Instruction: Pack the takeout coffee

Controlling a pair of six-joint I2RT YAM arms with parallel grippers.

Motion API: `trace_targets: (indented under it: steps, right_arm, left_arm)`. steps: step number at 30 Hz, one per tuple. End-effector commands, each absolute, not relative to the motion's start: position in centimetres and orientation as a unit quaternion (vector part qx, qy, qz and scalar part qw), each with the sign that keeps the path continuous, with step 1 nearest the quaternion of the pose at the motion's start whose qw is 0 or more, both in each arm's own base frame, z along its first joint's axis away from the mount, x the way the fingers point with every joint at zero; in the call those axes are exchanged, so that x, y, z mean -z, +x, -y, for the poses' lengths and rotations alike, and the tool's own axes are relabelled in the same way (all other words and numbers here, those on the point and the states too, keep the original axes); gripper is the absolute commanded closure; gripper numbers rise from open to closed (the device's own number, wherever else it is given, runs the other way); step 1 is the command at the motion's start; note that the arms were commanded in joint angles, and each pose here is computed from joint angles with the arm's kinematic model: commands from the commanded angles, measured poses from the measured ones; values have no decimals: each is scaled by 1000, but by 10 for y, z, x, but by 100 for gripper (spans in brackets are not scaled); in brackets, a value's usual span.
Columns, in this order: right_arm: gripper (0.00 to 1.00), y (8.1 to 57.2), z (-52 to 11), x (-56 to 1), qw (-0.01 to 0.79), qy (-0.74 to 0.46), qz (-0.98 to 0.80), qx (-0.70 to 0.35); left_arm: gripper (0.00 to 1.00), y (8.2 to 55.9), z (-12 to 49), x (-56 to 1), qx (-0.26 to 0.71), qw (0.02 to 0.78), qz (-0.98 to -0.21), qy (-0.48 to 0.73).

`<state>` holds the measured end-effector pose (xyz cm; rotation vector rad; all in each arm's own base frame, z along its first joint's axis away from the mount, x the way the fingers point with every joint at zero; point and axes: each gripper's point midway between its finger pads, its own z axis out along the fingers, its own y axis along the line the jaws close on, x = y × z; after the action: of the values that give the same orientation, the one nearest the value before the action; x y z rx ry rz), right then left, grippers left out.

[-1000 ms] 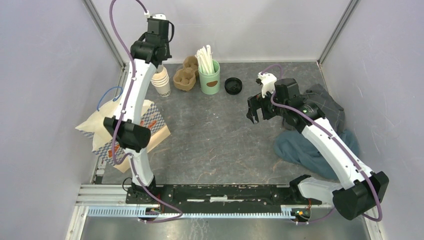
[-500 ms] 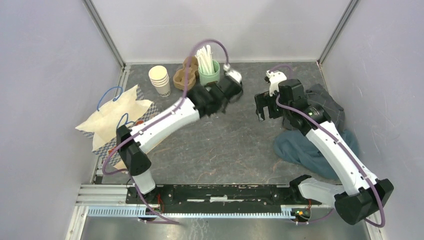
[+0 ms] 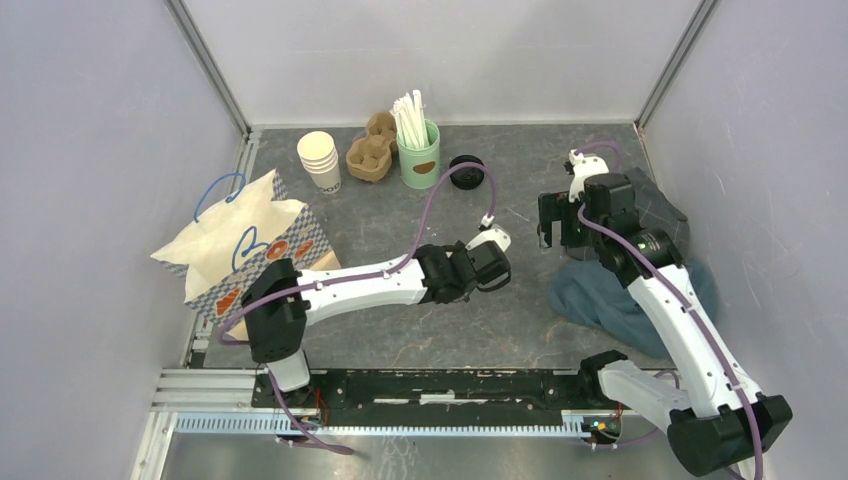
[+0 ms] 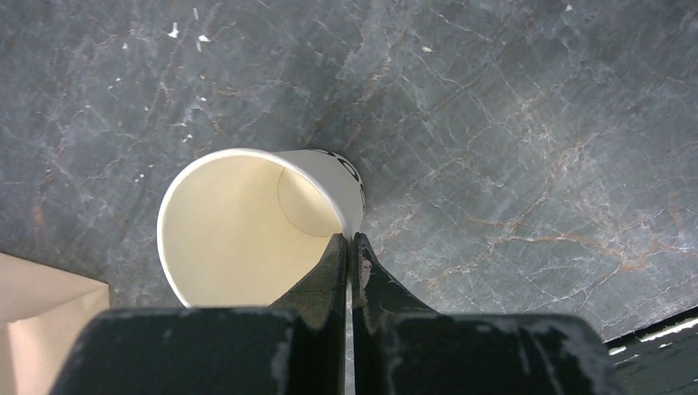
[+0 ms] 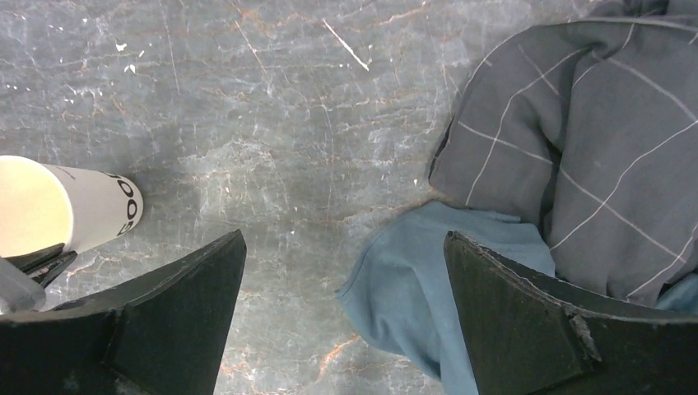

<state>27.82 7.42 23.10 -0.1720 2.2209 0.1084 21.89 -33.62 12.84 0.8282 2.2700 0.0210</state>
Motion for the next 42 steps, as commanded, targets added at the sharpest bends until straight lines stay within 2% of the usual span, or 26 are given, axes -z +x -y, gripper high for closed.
trace_targets:
  steps: [1, 6, 10, 14, 17, 20, 23, 25, 28, 35, 39, 42]
  right_arm:
    - [2, 281, -75, -229, 438, -56, -895, -61]
    - [2, 282, -80, -222, 425, -67, -899, -76]
    - [2, 282, -88, -196, 386, -75, -915, -89]
    - [2, 289, -95, -180, 357, -65, -927, -98]
    - [2, 301, -103, -175, 360, -54, -924, -114]
    - [6, 320, -117, -168, 361, -46, -922, -132]
    - [14, 348, -135, -168, 383, -42, -912, -143]
    - [23, 369, -145, -167, 392, -35, -907, -147]
    - [26, 401, -157, -165, 394, -13, -908, -144]
    - [27, 461, -185, -163, 414, 10, -896, -158]
    - [27, 487, -179, -147, 399, 63, -907, -119]
    - [27, 505, -190, -142, 398, 102, -901, -138]
  left_arm:
    - [98, 213, 365, -149, 63, 398, -867, 293]
    - [98, 204, 379, -147, 76, 393, -860, 316]
    - [97, 199, 381, -144, 77, 387, -857, 332]
    - [78, 197, 383, -146, 80, 385, -851, 348]
    - [58, 194, 385, -154, 91, 382, -850, 351]
    - [49, 190, 384, -173, 106, 382, -850, 348]
    - [38, 185, 377, -214, 133, 392, -847, 332]
    - [30, 181, 368, -239, 148, 397, -847, 319]
    - [19, 176, 351, -267, 160, 401, -850, 302]
    - [12, 190, 311, -300, 166, 418, -855, 258]
    - [11, 210, 289, -308, 172, 420, -857, 242]
    - [11, 226, 272, -306, 155, 426, -859, 238]
